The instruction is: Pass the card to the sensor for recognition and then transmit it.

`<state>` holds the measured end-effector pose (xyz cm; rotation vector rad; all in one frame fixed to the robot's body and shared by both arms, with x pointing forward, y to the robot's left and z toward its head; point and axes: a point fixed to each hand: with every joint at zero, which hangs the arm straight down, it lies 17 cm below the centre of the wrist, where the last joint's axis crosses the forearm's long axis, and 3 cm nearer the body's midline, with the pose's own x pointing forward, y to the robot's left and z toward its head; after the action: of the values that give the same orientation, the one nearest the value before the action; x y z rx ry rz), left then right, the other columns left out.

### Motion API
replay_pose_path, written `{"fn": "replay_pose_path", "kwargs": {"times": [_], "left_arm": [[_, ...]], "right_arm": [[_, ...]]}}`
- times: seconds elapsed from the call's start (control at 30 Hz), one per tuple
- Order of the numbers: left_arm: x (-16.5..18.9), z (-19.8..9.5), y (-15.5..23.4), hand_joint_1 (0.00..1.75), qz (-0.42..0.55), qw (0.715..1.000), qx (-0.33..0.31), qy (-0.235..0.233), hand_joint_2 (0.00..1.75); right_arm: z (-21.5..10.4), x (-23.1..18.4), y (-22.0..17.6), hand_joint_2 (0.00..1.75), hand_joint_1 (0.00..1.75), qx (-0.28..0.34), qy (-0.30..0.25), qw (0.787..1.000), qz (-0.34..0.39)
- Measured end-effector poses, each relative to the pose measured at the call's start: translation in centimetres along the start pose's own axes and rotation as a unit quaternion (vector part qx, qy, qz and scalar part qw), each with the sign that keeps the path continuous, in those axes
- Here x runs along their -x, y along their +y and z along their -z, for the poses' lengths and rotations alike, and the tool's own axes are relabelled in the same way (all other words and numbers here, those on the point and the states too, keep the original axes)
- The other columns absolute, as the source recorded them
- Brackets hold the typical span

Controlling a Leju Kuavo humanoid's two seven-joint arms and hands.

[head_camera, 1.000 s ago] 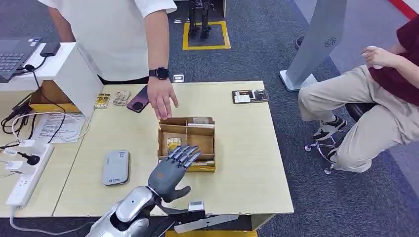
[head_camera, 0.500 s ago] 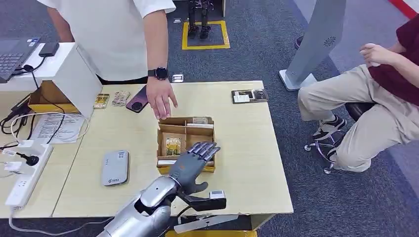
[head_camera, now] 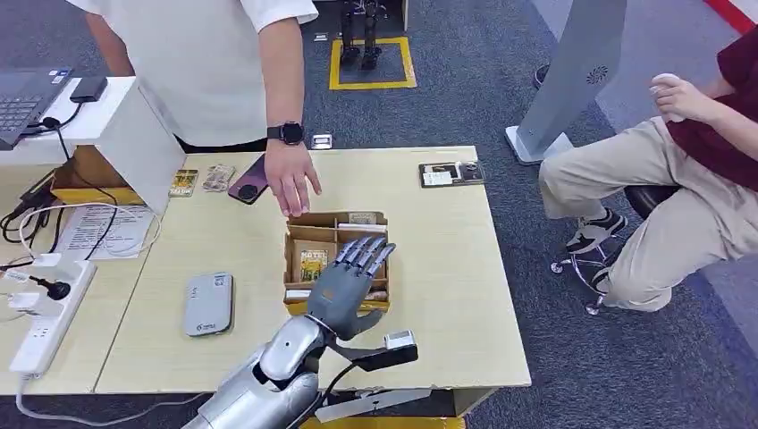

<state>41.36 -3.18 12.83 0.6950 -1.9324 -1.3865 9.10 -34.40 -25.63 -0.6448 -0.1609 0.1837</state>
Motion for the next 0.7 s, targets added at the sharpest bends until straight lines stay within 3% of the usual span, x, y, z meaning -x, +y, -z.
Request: {"fn": "replay_pose_path", "kwargs": {"times": [0.33, 0.7], "left_arm": [[-0.2, -0.3, 0.9, 0.00, 0.008, 0.999, -0.034, 0.000, 1.75], [-0.2, -0.9, -1.2, 0.00, 0.027, 1.000, 0.006, -0.008, 1.75]], "right_arm": [[0.0, 0.0, 0.0, 0.00, 0.00, 0.000, 0.001, 1.000, 0.002], [0.0, 0.1, 0.0, 0.00, 0.00, -0.001, 0.003, 1.000, 0.004]]}}
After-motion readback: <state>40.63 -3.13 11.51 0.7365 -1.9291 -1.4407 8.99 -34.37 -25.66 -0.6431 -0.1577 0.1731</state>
